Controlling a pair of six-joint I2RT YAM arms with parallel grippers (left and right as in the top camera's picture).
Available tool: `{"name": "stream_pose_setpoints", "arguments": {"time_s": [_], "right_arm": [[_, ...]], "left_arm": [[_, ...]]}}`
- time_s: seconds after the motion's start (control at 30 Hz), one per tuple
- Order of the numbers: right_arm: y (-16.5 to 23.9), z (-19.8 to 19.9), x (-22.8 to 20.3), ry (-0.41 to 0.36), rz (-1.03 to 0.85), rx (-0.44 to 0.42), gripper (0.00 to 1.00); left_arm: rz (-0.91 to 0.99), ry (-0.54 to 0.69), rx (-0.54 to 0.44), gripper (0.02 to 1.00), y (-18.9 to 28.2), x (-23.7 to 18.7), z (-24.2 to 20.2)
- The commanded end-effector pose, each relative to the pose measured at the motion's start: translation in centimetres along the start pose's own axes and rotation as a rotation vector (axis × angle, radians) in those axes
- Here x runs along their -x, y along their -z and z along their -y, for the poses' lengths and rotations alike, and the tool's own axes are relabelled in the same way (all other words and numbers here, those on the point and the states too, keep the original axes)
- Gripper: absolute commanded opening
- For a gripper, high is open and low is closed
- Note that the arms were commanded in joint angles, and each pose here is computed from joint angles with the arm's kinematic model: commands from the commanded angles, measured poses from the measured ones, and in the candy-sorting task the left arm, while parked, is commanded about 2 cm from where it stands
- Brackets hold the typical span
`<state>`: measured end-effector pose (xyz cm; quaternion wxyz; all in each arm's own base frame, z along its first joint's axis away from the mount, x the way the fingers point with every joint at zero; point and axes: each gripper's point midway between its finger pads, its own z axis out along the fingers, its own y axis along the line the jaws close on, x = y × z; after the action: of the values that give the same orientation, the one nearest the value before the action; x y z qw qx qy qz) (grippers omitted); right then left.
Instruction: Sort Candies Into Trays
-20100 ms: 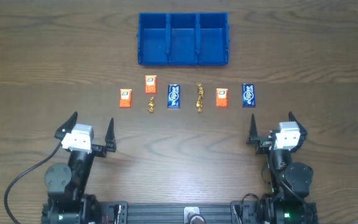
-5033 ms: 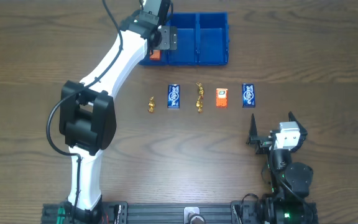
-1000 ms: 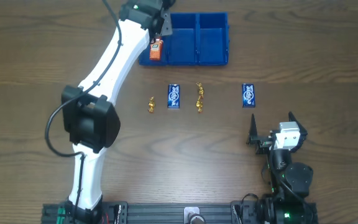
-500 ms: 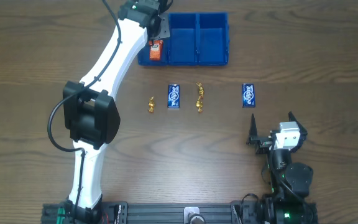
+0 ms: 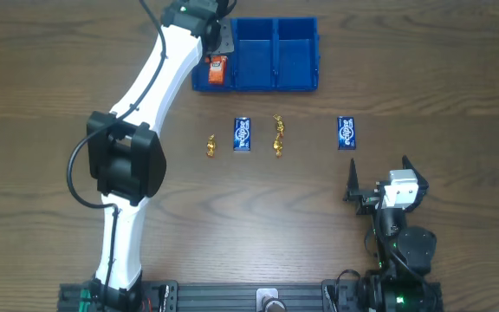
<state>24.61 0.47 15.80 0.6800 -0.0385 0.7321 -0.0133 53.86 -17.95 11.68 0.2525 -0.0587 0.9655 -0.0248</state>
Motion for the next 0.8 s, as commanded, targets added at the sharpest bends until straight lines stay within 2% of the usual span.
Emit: {"name": "stream_pose_setpoints", "arguments": {"time_s": [0.03,0.17,0.27,0.3,0.33,0.4,0.43,0.8], "right_arm": [[0.02,-0.05,-0.11,0.008,0.0,0.002,0.998],[0.02,-0.05,-0.1,0.008,0.0,0.002,0.998],[0.02,-0.06,-0.11,0.008,0.0,0.002,0.998],[0.02,-0.05,-0.09,0.008,0.0,0.002,0.998],[0.02,-0.06,-0.09,0.008,0.0,0.002,0.998],[0.02,-0.05,-0.11,0.008,0.0,0.002,0.998],[0.02,-0.05,-0.09,0.008,0.0,0.002,0.998],[0.02,-0.05,-0.09,0.008,0.0,0.002,0.998]], "left_arm": [[-0.041,-0.015,0.006,0.288,-1.87,-1.07,-0.22],[-0.036,-0.014,0.0,0.301,-1.87,-0.95,-0.11],[-0.037,-0.015,-0.001,0.36,-1.87,-0.97,-0.09],[-0.037,-0.014,-0.001,0.426,-1.87,-0.96,-0.1],[-0.037,-0.014,-0.001,0.546,-1.87,-0.96,-0.11],[-0.038,-0.014,-0.003,0.886,-1.87,-0.98,-0.07],[-0.038,-0.014,-0.004,0.998,-1.87,-0.98,-0.05],[-0.04,-0.011,-0.011,0.998,-1.87,-1.02,0.09]]}}
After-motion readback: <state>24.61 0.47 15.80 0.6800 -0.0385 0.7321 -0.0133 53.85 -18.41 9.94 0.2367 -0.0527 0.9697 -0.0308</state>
